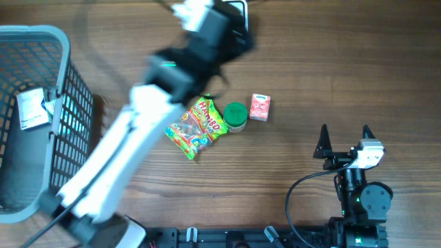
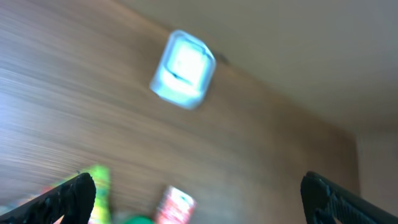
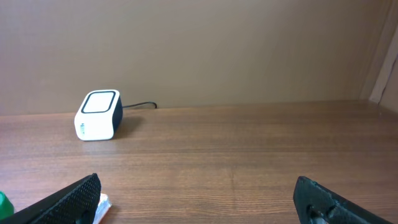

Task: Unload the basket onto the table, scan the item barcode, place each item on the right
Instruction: 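Place the Kleenex pack on the table right of the jar, then reach the left gripper into the basket and grasp the mint-green wipes pack, then place the wipes pack on the table below the Kleenex pack, then reach the left gripper back into the basket toward the white box, then grasp the white box inside the basket with the left gripper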

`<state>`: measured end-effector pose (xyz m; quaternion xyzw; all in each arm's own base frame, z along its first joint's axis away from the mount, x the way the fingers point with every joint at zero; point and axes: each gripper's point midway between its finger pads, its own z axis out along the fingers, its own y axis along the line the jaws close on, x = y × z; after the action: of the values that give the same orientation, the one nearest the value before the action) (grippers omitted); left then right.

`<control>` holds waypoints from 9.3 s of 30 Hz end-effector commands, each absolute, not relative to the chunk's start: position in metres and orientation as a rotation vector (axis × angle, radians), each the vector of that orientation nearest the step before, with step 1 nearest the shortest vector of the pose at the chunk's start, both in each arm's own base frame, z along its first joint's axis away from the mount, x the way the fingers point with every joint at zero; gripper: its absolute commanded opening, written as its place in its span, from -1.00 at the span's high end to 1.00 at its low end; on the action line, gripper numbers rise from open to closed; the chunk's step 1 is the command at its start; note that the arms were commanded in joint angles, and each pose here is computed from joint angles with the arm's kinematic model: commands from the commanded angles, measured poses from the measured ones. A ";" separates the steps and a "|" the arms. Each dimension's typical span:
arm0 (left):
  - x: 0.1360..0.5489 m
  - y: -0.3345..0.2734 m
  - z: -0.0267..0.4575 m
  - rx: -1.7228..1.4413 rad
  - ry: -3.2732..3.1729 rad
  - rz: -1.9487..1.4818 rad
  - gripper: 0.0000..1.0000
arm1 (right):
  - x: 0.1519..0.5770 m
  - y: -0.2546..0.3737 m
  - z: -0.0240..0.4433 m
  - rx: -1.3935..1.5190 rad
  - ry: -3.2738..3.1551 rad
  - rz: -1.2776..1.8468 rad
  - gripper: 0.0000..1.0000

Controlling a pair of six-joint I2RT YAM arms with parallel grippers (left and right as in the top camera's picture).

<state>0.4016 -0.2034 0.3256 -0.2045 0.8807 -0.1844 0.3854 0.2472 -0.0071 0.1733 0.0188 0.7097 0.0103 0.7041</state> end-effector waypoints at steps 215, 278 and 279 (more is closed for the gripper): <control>0.279 0.257 0.198 -1.089 2.125 0.204 -1.00 | 0.247 -0.008 0.174 0.055 1.573 0.028 -1.00; 0.354 0.291 0.204 -0.689 1.981 0.224 -0.36 | 0.247 -0.008 0.174 0.055 1.573 0.028 -0.99; 0.355 0.285 0.218 -0.657 1.955 0.207 -0.36 | 0.247 -0.008 0.174 0.055 1.573 0.028 -0.99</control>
<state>0.3522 0.3042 0.1631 -0.3006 0.8356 0.1100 0.4465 0.2472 -0.0069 0.1732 0.0187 0.7099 0.0107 0.7040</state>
